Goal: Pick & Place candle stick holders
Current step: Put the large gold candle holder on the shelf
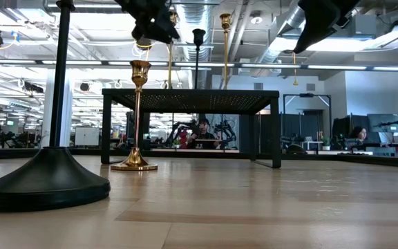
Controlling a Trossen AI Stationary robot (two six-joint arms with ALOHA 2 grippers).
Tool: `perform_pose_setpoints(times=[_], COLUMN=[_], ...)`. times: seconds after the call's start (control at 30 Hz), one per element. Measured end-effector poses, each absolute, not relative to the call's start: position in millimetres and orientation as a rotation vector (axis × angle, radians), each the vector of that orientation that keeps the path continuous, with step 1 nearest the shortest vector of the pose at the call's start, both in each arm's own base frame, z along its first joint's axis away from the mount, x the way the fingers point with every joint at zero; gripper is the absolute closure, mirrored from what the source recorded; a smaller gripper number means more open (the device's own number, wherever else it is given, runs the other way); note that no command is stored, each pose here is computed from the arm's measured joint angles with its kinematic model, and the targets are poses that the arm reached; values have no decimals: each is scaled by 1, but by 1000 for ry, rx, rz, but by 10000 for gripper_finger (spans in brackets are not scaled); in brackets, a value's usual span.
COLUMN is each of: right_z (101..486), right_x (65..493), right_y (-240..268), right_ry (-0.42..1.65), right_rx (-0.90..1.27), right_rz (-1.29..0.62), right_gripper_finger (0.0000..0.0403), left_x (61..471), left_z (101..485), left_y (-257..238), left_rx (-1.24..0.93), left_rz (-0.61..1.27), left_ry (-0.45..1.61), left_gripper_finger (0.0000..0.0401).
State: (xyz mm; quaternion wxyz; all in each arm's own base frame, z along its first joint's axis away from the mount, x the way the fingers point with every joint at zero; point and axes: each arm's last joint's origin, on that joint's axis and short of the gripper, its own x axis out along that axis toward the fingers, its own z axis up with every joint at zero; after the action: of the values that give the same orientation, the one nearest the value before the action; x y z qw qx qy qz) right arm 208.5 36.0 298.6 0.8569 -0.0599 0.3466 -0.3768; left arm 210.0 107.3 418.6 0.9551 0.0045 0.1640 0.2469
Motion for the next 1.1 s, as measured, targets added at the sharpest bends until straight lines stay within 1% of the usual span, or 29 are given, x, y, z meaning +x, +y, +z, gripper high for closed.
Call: perform_pose_setpoints(times=[0.33, 0.6, 0.7, 0.8, 0.87, 0.93, 1.1], right_z=[299, 299, 299, 299, 299, 299, 299], right_x=[209, 209, 209, 209, 209, 209, 209], right_y=[36, 36, 36, 36, 36, 36, 36], right_ry=[728, 728, 728, 728, 728, 728, 728], right_rx=[-126, -126, -126, -126, -126, -126, -126], right_rz=[-791, -792, -791, -791, -791, -792, -791], right_gripper_finger=[403, 403, 403, 403, 403, 403, 403], left_x=[186, 165, 162, 164, 168, 172, 182], left_z=[433, 434, 431, 423, 413, 401, 371], left_y=[95, 84, 79, 73, 70, 67, 61], left_rx=[17, -3, -33, -60, -68, -75, -82], left_rz=[505, 501, 468, 383, 336, 310, 260], left_ry=[277, 319, 348, 363, 393, 431, 517], left_gripper_finger=[209, 210, 210, 215, 229, 251, 332])
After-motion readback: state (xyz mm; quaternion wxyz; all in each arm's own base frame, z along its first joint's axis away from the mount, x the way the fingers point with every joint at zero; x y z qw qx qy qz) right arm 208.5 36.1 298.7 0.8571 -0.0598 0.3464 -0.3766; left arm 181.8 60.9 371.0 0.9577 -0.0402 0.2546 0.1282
